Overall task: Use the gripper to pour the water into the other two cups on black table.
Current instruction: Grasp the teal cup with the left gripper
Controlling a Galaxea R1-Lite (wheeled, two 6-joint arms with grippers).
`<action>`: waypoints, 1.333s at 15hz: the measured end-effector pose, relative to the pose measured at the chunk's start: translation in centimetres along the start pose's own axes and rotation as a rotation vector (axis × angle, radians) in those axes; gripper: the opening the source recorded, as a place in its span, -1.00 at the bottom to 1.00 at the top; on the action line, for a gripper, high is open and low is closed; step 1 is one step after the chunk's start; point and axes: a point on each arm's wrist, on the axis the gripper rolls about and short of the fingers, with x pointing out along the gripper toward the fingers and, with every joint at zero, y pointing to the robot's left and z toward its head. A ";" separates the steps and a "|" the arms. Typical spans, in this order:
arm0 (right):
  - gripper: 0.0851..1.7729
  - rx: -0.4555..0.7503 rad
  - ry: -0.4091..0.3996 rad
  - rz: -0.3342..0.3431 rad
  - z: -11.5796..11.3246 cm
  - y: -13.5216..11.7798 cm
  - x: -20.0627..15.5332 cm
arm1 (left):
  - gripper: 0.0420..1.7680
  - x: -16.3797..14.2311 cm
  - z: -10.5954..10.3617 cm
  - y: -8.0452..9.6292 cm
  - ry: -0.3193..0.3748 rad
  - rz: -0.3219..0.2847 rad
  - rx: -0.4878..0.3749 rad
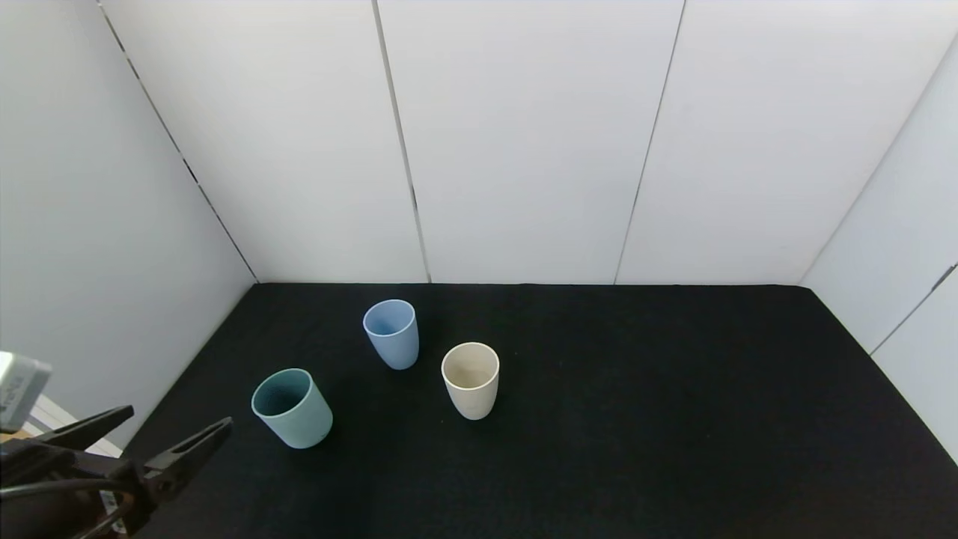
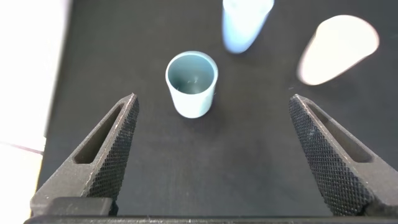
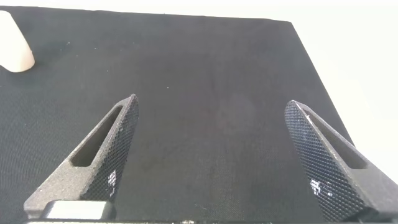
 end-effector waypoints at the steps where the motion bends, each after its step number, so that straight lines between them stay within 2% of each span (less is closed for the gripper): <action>1: 0.93 0.000 0.000 0.000 0.0 0.0 0.0 | 0.94 1.0 -0.8 0.2 0.022 0.001 -0.005; 5: 0.93 0.000 0.000 0.000 0.0 0.0 0.0 | 0.94 3.3 -3.7 0.4 0.099 0.002 -0.019; 7: 0.93 0.000 0.000 0.000 0.0 0.0 0.0 | 0.94 4.0 -4.8 0.5 0.116 0.002 -0.022; 11: 0.93 0.000 0.000 0.000 0.0 0.0 0.0 | 0.94 5.4 -6.6 0.7 0.202 0.006 -0.065; 20: 0.93 0.000 0.000 0.000 0.0 0.0 0.0 | 0.94 9.7 -8.3 1.3 0.204 0.012 -0.070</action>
